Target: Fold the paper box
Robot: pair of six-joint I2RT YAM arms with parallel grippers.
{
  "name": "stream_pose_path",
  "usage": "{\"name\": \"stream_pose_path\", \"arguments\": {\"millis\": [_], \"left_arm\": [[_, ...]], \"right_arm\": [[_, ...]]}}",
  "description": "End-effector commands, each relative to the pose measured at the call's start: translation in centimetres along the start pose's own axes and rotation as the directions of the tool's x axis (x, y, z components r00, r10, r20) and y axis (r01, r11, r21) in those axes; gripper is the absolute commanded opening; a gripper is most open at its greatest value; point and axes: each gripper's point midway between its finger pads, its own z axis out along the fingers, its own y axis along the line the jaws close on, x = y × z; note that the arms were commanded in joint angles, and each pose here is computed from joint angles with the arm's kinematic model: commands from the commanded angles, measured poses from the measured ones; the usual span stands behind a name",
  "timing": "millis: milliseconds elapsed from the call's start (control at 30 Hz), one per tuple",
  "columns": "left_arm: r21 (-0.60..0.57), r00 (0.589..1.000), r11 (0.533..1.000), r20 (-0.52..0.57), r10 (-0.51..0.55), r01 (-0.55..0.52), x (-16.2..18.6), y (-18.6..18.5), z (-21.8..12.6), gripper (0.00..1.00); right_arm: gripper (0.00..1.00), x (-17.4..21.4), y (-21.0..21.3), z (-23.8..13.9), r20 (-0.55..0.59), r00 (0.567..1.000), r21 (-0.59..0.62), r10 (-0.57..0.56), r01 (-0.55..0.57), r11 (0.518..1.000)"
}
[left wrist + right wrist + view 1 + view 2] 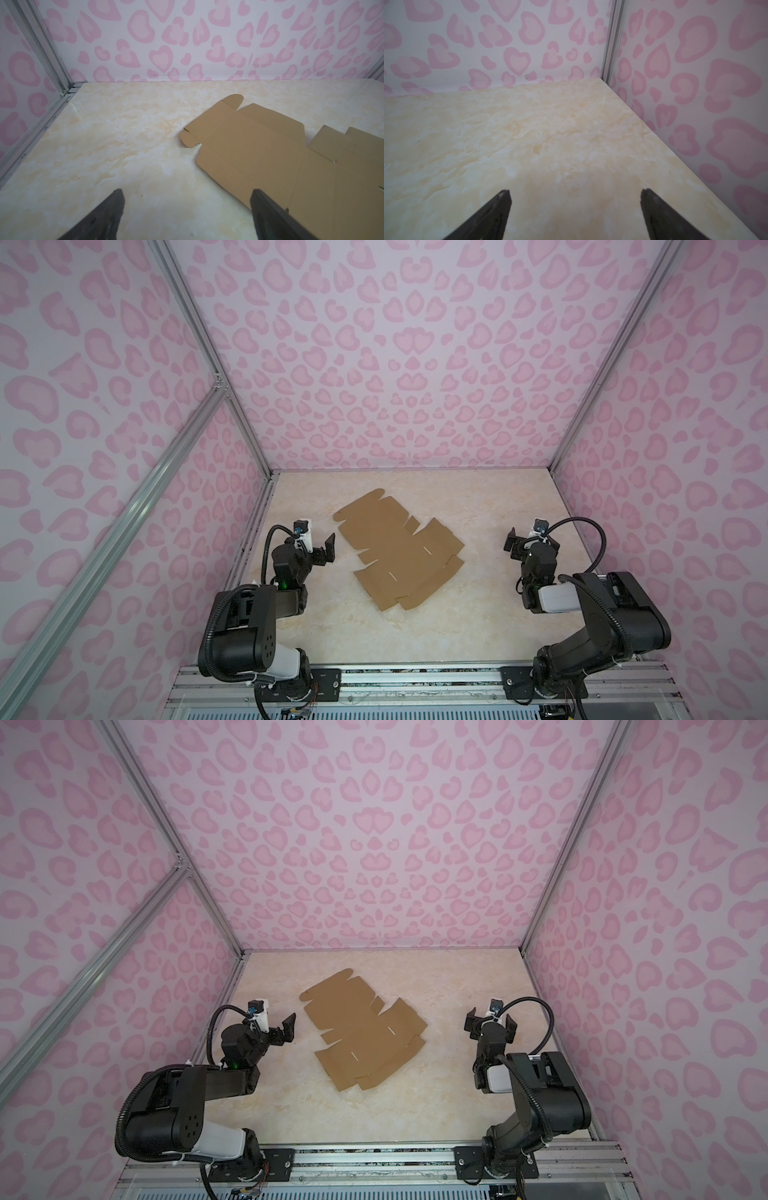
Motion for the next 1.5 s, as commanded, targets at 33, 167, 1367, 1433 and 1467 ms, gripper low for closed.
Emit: {"name": "stream_pose_path", "arguments": {"millis": [33,167,1367,1433,1467], "left_arm": [[0.006,0.999,1.0,0.035,0.016,-0.017,-0.9,-0.1,0.0,0.97],[0.006,0.999,1.0,0.035,0.016,-0.016,-0.9,-0.1,0.0,0.97],[0.0,0.536,0.543,-0.156,-0.83,0.84,-10.7,-0.7,1.1,0.99],[-0.077,0.536,0.551,-0.155,-0.83,0.831,-9.2,-0.4,-0.2,1.0],[-0.109,0.544,0.561,-0.151,-0.825,0.821,-8.8,-0.3,-1.0,1.0]], "right_arm": [[1.0,-0.1,-0.2,0.0,0.006,1.0,0.011,-0.002,0.001,1.0],[1.0,-0.1,-0.2,0.0,0.005,1.0,0.011,-0.001,0.001,1.0],[0.92,-8.1,12.9,-13.1,-0.388,0.841,-0.368,0.378,-0.517,0.773],[0.88,-5.3,14.3,-14.1,-0.484,0.796,-0.329,0.363,-0.55,0.767],[0.85,-3.5,14.9,-14.7,-0.536,0.766,-0.302,0.356,-0.567,0.767]]}}
